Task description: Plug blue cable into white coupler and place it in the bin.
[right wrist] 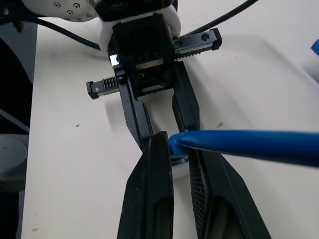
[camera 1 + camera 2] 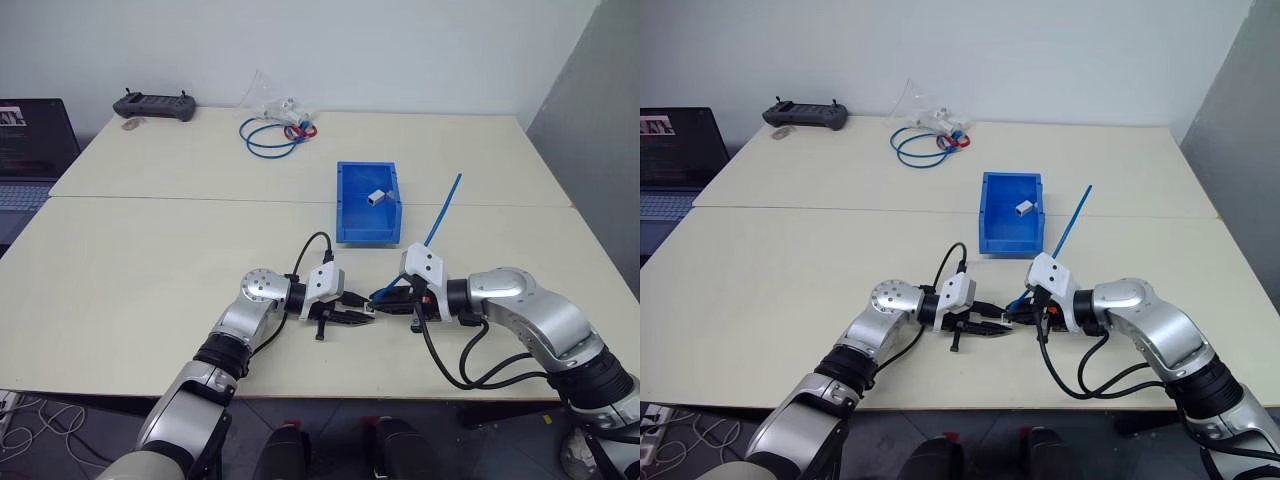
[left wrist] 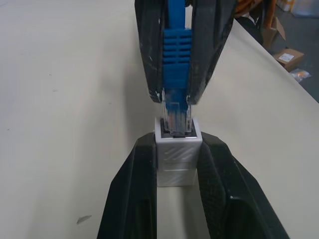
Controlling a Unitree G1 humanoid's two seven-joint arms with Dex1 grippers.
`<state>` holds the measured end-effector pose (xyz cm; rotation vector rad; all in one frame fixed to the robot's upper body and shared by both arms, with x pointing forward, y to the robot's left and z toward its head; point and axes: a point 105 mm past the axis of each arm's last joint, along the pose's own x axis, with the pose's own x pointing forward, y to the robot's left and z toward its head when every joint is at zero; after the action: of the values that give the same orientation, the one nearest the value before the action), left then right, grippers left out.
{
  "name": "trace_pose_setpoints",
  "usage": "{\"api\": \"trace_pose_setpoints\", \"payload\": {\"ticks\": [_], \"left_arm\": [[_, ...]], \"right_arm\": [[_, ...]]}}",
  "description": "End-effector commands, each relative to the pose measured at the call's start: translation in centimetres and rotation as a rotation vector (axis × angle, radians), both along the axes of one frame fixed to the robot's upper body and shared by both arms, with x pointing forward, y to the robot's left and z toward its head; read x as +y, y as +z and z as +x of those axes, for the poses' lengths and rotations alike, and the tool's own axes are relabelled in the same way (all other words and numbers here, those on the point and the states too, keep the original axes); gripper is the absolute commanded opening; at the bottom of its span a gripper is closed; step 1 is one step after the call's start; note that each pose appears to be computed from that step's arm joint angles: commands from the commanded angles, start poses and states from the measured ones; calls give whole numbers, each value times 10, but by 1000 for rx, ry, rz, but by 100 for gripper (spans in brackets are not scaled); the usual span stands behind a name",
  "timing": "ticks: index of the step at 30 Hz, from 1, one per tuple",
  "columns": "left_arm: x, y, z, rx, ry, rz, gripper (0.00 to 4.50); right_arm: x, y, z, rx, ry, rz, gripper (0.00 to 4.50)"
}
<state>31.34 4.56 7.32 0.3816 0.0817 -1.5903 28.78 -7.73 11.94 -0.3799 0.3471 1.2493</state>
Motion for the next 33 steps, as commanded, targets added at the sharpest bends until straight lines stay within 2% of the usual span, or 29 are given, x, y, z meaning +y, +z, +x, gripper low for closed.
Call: {"api": "trace_pose_setpoints", "payload": {"ticks": [1, 9, 18, 23, 29, 33], "left_arm": [[0, -6, -3, 10, 0, 24, 77], [0, -3, -4, 9, 8, 22, 77], [0, -2, -4, 6, 13, 26, 77], [-1, -1, -3, 4, 19, 26, 77], [1, -1, -3, 2, 28, 27, 77], [2, -1, -3, 2, 31, 29, 77]], "right_arm": [[-3, -22, -12, 33, 53, -85, 15], [-2, -37, -12, -26, 93, -219, 15], [10, -34, -17, 195, 63, -226, 15], [12, -40, -19, 255, 53, -258, 15], [7, -55, -21, 259, 53, -312, 15], [4, -60, -13, 106, 127, -353, 15]]}}
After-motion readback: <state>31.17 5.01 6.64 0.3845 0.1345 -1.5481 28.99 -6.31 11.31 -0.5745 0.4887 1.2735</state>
